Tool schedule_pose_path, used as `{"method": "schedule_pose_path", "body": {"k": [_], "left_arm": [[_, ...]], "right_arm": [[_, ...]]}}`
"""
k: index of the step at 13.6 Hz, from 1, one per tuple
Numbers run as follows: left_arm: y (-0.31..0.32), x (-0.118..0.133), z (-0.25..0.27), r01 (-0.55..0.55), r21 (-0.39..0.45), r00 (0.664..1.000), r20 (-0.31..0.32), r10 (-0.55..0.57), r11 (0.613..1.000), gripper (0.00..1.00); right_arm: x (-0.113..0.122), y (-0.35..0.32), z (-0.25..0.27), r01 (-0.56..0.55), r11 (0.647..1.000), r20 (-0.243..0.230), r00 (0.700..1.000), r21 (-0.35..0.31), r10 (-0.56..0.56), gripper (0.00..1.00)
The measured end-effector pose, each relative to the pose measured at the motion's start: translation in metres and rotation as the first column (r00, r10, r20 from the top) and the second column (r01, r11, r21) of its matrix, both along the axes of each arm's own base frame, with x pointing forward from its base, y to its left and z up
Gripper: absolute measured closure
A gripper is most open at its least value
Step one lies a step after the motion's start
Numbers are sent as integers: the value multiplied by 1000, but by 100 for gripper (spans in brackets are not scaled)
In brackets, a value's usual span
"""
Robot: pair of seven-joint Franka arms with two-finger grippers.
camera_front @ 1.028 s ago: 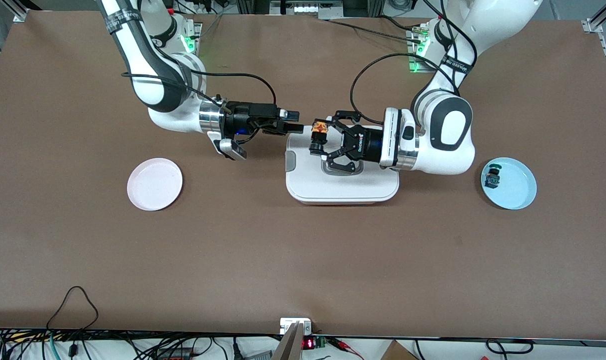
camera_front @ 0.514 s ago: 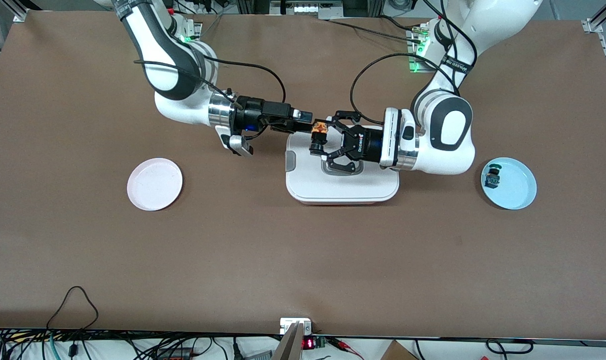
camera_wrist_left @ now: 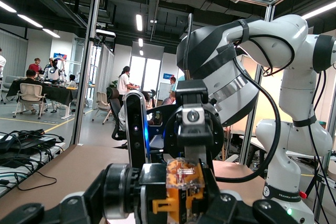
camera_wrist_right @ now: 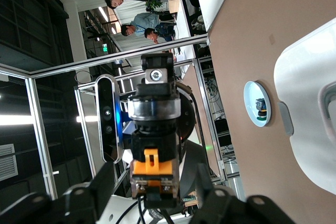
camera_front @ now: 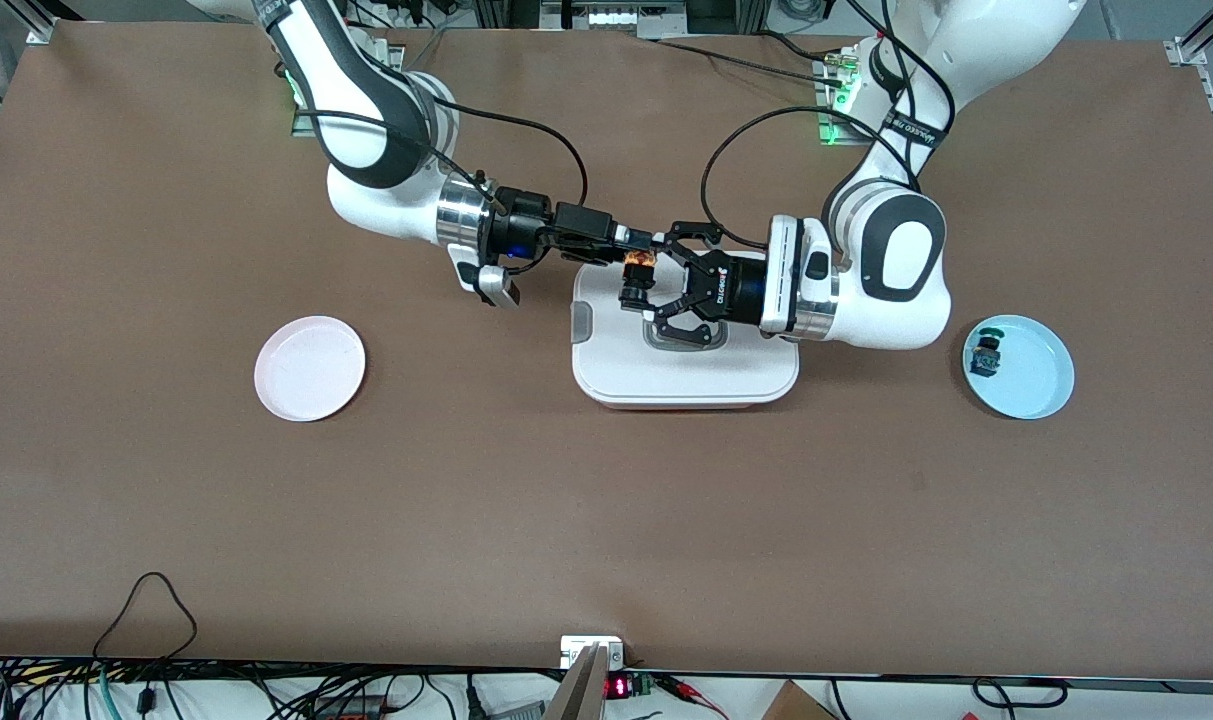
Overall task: Transfer orange switch to right arm and place
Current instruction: 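Reach the right gripper toward the switch held by the left gripper, then close the right gripper on the orange switch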
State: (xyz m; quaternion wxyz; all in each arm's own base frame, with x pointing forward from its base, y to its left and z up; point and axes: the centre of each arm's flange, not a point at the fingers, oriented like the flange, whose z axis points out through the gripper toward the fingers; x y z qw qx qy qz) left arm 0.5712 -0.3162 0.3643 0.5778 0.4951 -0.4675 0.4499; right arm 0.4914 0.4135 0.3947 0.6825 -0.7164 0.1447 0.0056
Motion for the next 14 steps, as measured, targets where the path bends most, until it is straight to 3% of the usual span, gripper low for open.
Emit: {"method": "schedule_pose_path", "body": {"k": [2, 3, 13, 14], "left_arm": [[0, 1, 1, -3, -3, 1000, 0, 3, 1000, 28], [1, 1, 0, -5, -1, 1000, -3, 5, 1000, 28], [0, 1, 0, -8, 0, 1000, -5, 8, 1000, 28], [0, 1, 0, -8, 0, 1000, -4, 8, 1000, 22]], "right_arm": [[2, 1, -2, 4, 1000, 0, 1000, -6, -4, 62], [2, 1, -3, 4, 1000, 2, 1000, -8, -4, 67], [2, 0, -3, 5, 1000, 2, 1000, -8, -5, 67], [4, -2, -2, 9, 1000, 1, 1000, -8, -9, 67]]}}
